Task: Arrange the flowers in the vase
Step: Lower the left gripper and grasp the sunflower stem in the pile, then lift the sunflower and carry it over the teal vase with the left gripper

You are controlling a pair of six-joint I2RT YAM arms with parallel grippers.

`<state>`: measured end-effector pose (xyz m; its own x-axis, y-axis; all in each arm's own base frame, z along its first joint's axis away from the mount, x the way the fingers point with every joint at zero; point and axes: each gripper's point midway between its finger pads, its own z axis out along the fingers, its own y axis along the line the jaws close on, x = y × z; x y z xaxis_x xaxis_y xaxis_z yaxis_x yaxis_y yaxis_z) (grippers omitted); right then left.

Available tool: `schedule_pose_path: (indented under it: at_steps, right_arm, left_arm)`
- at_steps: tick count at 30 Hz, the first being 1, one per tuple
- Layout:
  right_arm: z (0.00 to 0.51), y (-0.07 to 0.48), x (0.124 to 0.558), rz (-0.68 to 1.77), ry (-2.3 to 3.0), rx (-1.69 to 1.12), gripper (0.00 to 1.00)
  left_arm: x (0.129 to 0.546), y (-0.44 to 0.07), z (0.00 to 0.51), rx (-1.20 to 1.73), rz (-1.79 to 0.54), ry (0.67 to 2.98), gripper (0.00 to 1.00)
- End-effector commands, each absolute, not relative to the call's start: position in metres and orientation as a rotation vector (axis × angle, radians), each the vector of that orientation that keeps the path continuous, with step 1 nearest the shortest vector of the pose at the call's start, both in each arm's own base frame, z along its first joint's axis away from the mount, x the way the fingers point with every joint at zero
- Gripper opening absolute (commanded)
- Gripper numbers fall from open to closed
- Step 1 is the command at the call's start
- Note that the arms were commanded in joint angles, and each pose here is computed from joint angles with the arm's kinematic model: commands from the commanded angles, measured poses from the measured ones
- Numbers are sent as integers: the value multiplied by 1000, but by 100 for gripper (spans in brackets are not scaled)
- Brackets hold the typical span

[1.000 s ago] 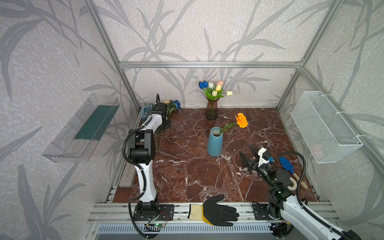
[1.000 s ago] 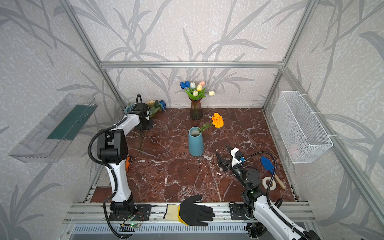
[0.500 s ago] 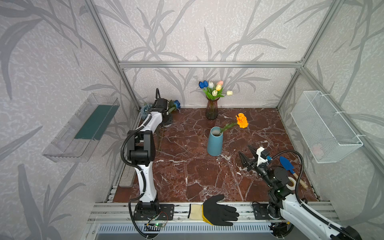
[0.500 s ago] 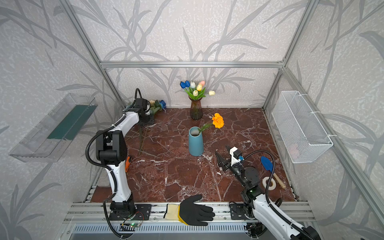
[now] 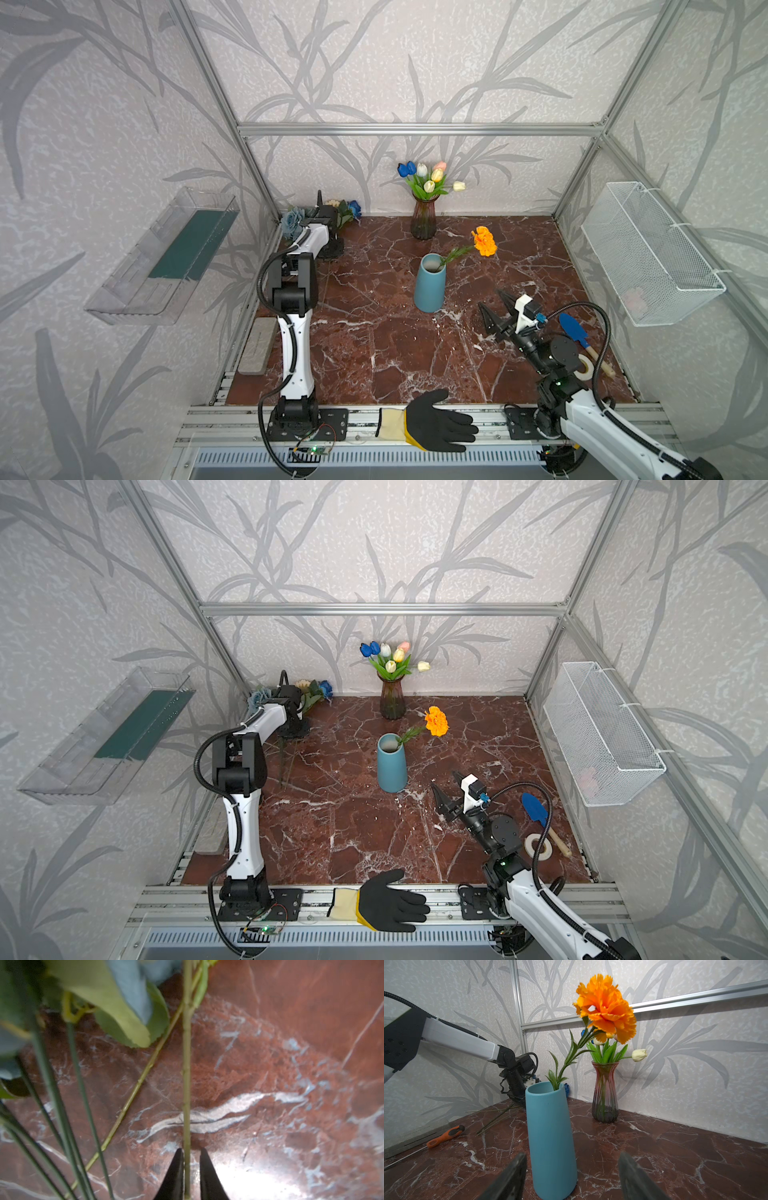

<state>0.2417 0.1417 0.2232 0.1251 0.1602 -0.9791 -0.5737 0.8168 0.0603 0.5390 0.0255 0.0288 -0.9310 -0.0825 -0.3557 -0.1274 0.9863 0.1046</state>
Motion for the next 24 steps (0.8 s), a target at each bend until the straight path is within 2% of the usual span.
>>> schedule_pose_path:
  at_steps: [1, 3, 8, 16, 24]
  right_arm:
    - [221, 140, 240, 542, 1338, -369, 70]
    - [222, 140, 240, 542, 1336, -370, 70]
    - [220, 140, 240, 540, 1342, -370, 71]
    - [221, 141, 240, 547, 1340, -370, 71]
    - [222, 142, 238, 557, 1334, -374, 70]
  left_arm:
    - [533, 24, 48, -147, 182, 2761, 8]
    - [531, 21, 59, -138, 171, 2730, 3]
    - [523, 8, 89, -138, 91, 2655, 0]
    - [494, -13, 145, -172, -61, 2499, 0]
    - [467, -45, 221, -138, -303, 2129, 0]
